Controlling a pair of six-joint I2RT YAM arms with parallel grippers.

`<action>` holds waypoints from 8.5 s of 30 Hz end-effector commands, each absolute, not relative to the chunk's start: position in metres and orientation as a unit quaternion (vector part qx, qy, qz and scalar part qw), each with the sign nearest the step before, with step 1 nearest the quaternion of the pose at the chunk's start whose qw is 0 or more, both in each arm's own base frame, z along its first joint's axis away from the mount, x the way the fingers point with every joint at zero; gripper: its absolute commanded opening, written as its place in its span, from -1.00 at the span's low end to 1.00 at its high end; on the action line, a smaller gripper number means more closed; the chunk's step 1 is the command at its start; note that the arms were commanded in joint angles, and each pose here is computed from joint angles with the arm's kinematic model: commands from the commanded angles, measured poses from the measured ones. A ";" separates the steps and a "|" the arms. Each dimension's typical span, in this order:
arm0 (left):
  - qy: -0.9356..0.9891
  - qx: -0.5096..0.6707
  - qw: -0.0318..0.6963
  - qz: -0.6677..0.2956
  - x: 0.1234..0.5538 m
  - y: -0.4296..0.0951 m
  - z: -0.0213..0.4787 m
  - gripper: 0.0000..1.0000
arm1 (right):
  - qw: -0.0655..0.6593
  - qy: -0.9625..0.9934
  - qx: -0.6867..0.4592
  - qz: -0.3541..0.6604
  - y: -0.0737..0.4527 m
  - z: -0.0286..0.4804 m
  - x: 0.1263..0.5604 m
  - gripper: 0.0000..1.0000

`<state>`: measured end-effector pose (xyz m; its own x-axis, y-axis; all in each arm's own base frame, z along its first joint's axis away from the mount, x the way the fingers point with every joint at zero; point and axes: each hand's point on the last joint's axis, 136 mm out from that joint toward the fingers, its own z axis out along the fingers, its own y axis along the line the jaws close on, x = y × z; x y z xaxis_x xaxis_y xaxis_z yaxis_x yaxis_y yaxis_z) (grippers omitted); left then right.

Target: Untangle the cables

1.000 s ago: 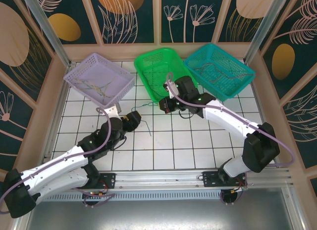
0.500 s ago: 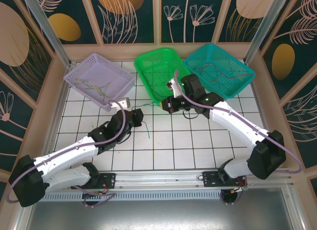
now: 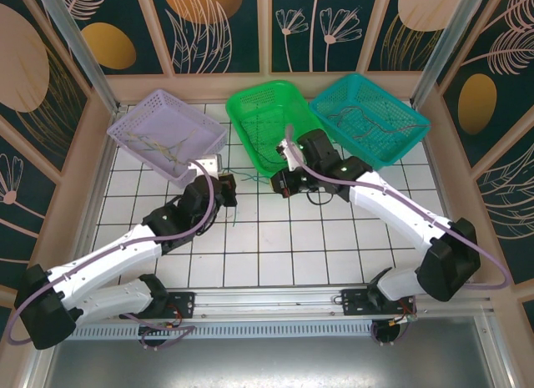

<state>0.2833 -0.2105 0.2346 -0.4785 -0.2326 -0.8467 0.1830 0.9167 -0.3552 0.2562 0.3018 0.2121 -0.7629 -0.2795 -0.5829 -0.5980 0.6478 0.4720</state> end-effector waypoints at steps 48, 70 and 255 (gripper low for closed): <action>0.820 0.269 0.447 -0.234 0.255 -0.262 0.271 -1.00 | 0.264 0.786 -0.358 0.429 0.295 0.232 0.216 -0.28; 0.814 0.247 0.474 -0.225 0.261 -0.254 0.284 -1.00 | 0.272 0.827 -0.253 0.422 0.280 0.226 0.262 -1.00; 0.833 -0.151 0.438 -0.301 0.271 -0.202 0.217 0.12 | 0.360 0.917 -0.140 0.101 0.286 0.156 0.470 -1.00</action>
<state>0.2715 -0.2074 0.2154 -0.5828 -0.4953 -0.6443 0.0221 0.7828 -0.6218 0.4776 0.2781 0.1115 -0.7677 -0.1774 -0.6158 -0.2475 0.9684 0.0296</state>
